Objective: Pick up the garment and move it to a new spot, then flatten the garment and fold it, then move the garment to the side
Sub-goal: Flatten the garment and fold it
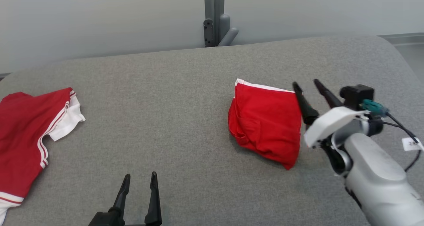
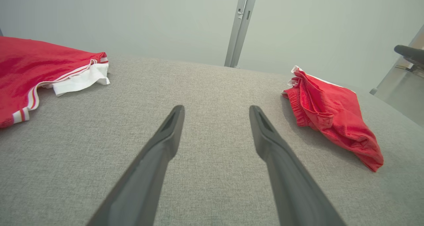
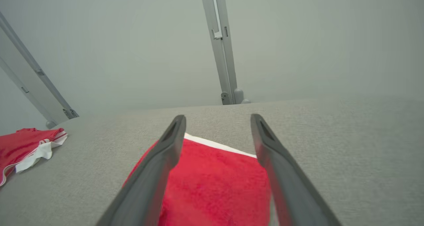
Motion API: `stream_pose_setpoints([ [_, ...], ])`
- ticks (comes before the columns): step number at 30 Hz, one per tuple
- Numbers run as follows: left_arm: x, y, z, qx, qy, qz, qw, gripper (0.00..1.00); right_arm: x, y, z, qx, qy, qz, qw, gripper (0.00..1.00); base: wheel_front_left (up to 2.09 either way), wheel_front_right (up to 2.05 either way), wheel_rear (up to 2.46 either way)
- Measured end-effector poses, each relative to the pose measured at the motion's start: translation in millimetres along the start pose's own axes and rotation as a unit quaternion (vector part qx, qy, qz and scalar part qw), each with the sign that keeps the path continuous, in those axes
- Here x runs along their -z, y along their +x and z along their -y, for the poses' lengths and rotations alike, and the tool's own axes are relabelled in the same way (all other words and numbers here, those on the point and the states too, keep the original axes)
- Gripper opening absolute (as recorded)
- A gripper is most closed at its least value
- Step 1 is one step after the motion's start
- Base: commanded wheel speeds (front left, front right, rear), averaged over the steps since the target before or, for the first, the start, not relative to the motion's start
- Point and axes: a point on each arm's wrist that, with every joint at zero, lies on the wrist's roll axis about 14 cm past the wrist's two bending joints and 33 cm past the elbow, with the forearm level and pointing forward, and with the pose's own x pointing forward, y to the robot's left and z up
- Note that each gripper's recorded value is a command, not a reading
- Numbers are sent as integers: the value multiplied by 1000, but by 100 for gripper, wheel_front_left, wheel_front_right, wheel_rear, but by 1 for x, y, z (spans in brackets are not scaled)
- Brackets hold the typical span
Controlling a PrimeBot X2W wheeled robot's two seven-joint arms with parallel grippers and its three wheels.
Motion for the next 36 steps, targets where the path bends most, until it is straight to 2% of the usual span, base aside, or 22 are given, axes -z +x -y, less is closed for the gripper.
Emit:
stream_pose_setpoints([
  [1, -4, -2, 0, -1, 1, 6, 1000, 100, -14, -17, 29, 33, -27, 22, 999, 100, 0, 0, 0],
  [4, -12, -3, 0, -2, 4, 19, 1000, 100, -35, -47, 63, 77, -85, 54, 992, 100, 0, 0, 0],
  [7, -19, -2, 1, 2, 16, 31, 999, 100, -34, -81, 85, 118, -129, 61, 983, 100, 0, 0, 0],
  [12, -24, -3, -7, -6, 25, 39, 999, 100, -7, -117, 93, 165, -136, 43, 976, 100, 0, 0, 0],
  [16, -22, -3, -10, -9, 27, 35, 999, 100, 7, -113, 75, 159, -119, 38, 979, 100, 0, 0, 0],
  [17, -21, -2, -11, -9, 27, 34, 999, 100, 9, -109, 70, 154, -114, 38, 981, 84, 0, 0, 0],
  [18, -21, -1, -11, -9, 27, 33, 999, 100, 10, -105, 67, 151, -109, 39, 982, 38, 0, 0, 0],
  [19, -21, 1, -11, -9, 26, 32, 999, 100, 12, -100, 63, 145, -106, 38, 983, 0, 0, 0, 0],
  [24, -23, 12, -14, -10, 25, 36, 999, 100, 23, -71, 44, 111, -105, 24, 988, 0, 0, 0, 0],
  [32, -15, 20, -24, -25, 23, 23, 999, 100, 73, -38, 17, 55, -107, -51, 991, 0, 0, 0, 0],
  [36, -14, 20, -32, -39, 22, 21, 999, 100, 101, -28, -3, 22, -83, -91, 992, 0, 0, 0, 0],
])
